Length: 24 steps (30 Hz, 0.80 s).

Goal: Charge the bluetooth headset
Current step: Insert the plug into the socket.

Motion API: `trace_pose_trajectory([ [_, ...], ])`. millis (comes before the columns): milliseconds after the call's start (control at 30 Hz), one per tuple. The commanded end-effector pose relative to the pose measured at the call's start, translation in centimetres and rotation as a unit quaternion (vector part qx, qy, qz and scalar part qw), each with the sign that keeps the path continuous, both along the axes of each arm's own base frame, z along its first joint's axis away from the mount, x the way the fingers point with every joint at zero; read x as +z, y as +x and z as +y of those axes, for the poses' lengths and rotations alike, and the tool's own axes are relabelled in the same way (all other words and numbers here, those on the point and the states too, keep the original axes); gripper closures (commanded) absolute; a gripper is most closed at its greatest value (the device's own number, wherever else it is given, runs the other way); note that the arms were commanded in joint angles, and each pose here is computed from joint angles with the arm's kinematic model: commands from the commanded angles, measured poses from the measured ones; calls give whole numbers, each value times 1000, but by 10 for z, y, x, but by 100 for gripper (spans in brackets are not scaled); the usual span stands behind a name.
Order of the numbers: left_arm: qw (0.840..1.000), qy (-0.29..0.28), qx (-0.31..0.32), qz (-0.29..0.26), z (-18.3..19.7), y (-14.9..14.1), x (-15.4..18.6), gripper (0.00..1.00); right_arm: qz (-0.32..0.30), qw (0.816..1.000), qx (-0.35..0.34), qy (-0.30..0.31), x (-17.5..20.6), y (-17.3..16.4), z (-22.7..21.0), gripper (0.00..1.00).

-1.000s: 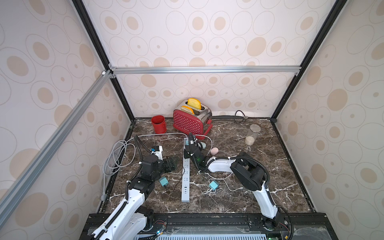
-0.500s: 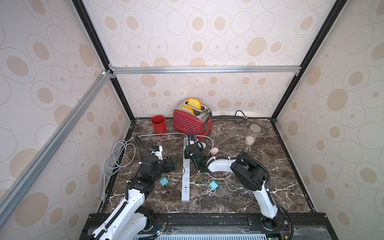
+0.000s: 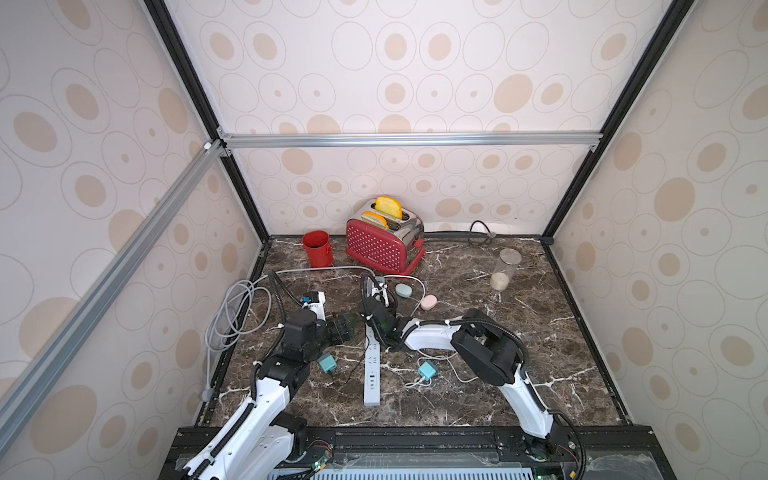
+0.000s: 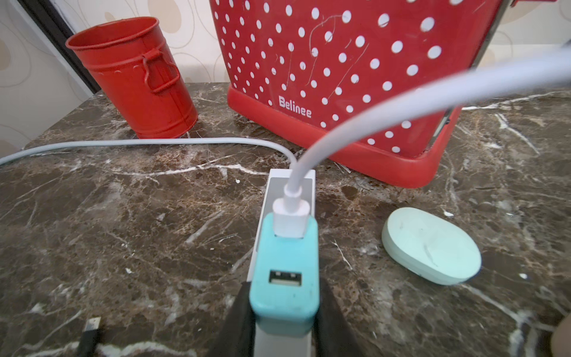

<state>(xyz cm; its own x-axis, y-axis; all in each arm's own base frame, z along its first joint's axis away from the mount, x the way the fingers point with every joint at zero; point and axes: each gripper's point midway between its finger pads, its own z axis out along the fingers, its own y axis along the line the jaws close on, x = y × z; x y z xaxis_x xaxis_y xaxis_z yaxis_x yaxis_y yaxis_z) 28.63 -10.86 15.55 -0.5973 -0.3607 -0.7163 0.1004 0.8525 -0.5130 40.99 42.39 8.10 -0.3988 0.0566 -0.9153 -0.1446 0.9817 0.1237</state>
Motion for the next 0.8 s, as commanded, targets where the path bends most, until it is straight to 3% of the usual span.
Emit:
trace_pose_trajectory([
  [0,1000,-8,1,-18,-2,3,10,14,49,998,0,-48,-54,-15,-5,87],
  [467,1000,-8,9,-13,0,4,11,14,78,988,7,-134,-104,-42,-15,89],
  [767,999,-16,23,-27,3,5,28,13,89,975,37,-199,-109,-50,-16,89],
])
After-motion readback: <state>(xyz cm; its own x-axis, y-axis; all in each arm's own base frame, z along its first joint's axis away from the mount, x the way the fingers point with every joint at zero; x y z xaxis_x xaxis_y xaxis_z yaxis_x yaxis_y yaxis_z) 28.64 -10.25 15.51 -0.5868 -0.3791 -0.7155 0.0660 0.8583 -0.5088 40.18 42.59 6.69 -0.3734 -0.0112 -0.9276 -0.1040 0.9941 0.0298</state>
